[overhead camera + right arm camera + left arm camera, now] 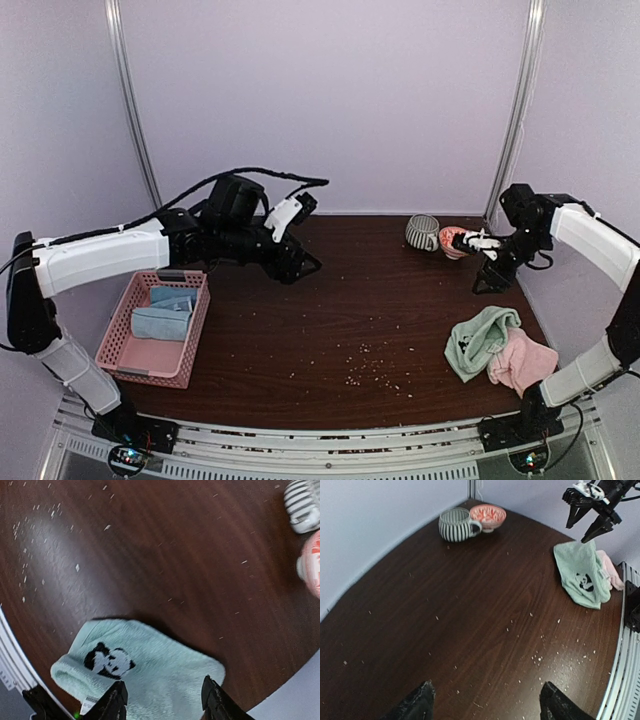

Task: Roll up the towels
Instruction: Pick up the towel from the towel pile.

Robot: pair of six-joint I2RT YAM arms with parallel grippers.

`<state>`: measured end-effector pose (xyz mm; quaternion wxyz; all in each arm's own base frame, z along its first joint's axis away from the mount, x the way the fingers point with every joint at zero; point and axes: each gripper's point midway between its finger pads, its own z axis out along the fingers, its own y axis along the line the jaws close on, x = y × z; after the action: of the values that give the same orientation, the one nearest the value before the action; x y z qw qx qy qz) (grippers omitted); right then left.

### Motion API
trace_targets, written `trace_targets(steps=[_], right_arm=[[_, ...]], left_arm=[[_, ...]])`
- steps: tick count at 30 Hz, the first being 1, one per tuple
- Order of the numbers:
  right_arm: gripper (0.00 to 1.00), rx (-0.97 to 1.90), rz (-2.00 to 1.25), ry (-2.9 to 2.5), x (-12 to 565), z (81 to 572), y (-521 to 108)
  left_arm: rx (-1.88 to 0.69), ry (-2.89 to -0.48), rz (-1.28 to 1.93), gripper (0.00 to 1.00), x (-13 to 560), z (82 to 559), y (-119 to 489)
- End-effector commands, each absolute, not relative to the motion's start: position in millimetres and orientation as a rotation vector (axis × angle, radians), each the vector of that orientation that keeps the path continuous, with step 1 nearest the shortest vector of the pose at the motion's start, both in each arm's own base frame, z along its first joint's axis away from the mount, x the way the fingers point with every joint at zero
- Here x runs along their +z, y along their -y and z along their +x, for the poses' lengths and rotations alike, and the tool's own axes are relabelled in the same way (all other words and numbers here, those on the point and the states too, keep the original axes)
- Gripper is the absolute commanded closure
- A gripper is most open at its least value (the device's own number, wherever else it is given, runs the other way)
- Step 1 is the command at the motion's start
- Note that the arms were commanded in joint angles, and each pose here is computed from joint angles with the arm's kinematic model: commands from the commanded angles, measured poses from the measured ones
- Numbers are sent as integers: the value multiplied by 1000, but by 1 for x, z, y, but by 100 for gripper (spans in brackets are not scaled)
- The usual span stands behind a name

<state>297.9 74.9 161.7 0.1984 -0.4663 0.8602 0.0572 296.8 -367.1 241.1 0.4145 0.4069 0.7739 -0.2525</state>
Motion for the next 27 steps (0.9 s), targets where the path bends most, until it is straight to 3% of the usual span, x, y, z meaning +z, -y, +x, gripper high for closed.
trace_targets(steps=[1, 8, 20, 24, 27], right_arm=[[47, 192, -1602, -2462, 135, 237, -69], [46, 101, -1748, -2431, 126, 213, -72], [48, -19, -1808, -2429, 116, 221, -68], [48, -86, -1803, -2440, 108, 231, -66], [48, -87, -1825, -2436, 102, 233, -70]], left_arm=[[-571, -2165, 974, 27, 187, 290, 355], [-191, -2565, 760, 27, 110, 296, 281], [77, -2780, 379, 31, 65, 295, 159], [65, -2781, 371, 31, 63, 299, 162], [-129, -2732, 449, 32, 71, 307, 198]])
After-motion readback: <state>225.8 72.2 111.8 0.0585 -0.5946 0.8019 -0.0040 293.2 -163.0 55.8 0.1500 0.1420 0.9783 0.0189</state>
